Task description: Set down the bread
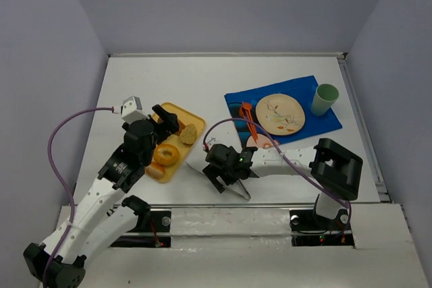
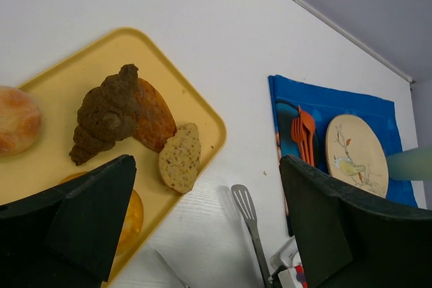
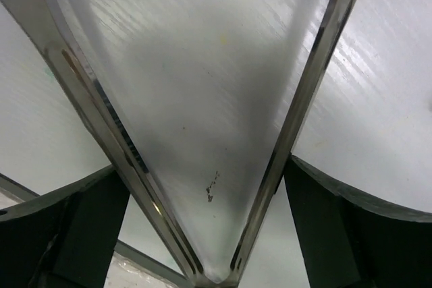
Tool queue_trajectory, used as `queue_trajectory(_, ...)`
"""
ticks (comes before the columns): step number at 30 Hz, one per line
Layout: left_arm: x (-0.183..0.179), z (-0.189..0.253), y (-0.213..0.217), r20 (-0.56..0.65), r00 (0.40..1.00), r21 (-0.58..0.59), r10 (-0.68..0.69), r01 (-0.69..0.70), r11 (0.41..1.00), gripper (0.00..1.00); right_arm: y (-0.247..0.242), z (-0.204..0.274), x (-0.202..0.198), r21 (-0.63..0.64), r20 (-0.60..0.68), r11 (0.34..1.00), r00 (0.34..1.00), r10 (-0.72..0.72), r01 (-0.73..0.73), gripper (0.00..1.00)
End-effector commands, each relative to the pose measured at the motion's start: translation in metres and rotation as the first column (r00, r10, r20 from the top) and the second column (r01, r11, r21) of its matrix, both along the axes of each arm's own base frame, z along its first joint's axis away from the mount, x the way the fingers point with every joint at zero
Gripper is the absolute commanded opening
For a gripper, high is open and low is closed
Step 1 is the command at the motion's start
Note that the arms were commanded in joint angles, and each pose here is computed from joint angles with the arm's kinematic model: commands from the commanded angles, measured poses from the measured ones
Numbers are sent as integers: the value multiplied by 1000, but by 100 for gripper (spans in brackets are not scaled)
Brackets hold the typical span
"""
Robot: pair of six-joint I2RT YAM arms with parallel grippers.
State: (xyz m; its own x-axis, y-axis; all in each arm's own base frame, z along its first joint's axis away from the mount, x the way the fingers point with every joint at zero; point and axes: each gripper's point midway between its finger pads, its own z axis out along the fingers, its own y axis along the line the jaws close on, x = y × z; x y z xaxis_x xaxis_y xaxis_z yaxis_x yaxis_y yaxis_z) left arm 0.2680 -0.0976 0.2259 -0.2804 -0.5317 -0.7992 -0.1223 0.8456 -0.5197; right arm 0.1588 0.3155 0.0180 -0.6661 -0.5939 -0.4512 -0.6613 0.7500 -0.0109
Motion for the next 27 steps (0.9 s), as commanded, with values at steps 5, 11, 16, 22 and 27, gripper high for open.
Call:
queue_trajectory(5, 3, 1, -1, 22, 1000, 2, -1, 1, 1000, 99, -15, -20, 8, -38, 56, 995, 994, -95, 97, 44)
queue_trajectory(11, 1, 3, 0, 32, 999, -9, -1, 2, 1000, 99, -6, 50, 12, 143, 108, 984, 987, -122, 106, 36)
queue_trajectory(16, -1, 7, 0, 44, 999, -23, -5, 6, 1000, 99, 1, 120, 8, 326, 144, 943, 983, -112, 60, 37)
queue_trajectory(22, -3, 10, -1, 57, 998, -35, -10, 12, 999, 99, 1, 167, 3, 392, 144, 919, 984, -103, 39, 41)
queue_trajectory(27, -4, 11, -1, 61, 998, -41, -15, 18, 999, 99, 8, 182, 10, 393, 169, 920, 982, -85, 12, 49)
